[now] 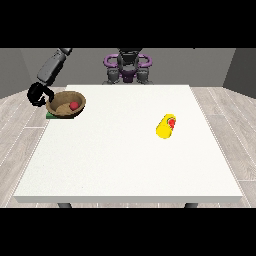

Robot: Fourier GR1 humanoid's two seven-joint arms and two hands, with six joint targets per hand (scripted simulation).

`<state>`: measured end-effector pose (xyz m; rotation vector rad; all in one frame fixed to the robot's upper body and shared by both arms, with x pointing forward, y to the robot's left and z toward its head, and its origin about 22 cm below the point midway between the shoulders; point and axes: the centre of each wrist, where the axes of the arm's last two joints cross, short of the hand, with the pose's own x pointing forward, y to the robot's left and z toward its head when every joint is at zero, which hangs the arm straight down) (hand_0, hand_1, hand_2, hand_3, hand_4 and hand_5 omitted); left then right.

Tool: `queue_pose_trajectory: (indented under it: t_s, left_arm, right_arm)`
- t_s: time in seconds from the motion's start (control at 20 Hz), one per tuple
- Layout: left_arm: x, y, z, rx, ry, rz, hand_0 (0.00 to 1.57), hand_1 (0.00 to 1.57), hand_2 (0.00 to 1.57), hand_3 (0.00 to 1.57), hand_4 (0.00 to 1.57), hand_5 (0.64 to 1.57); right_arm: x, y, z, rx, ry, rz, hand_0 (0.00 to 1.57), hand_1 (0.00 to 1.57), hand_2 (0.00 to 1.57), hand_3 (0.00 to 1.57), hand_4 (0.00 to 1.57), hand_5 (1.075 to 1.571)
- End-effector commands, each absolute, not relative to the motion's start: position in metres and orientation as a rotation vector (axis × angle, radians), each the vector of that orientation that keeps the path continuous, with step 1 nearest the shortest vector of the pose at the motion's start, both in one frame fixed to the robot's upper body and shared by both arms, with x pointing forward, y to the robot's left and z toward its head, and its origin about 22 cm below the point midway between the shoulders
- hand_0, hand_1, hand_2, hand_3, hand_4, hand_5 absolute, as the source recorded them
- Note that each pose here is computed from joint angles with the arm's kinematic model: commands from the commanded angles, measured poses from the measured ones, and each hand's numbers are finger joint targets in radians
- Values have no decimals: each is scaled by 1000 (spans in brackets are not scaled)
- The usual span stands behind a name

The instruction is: Pick the cup and pour the ball into the bowl, then pick the bowl and place it on the pad

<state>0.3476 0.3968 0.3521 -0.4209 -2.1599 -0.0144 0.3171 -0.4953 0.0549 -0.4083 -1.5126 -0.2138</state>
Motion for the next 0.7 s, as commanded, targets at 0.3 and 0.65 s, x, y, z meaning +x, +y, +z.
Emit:
queue_pose_trajectory:
  t_s: [0.3, 0.65]
  left_arm:
    - [301, 385, 410, -417, -2303, -63, 0, 0, 0, 0, 0, 1565]
    - [299, 395, 378, -413, -2263, -59, 0, 0, 0, 0, 0, 1564]
  right_arm:
    - [310, -536, 109, -552, -1561, -355, 891, 891, 787, 977, 0, 1527]
    - [309, -542, 119, -511, -1596, -405, 387, 387, 342, 288, 0, 1414]
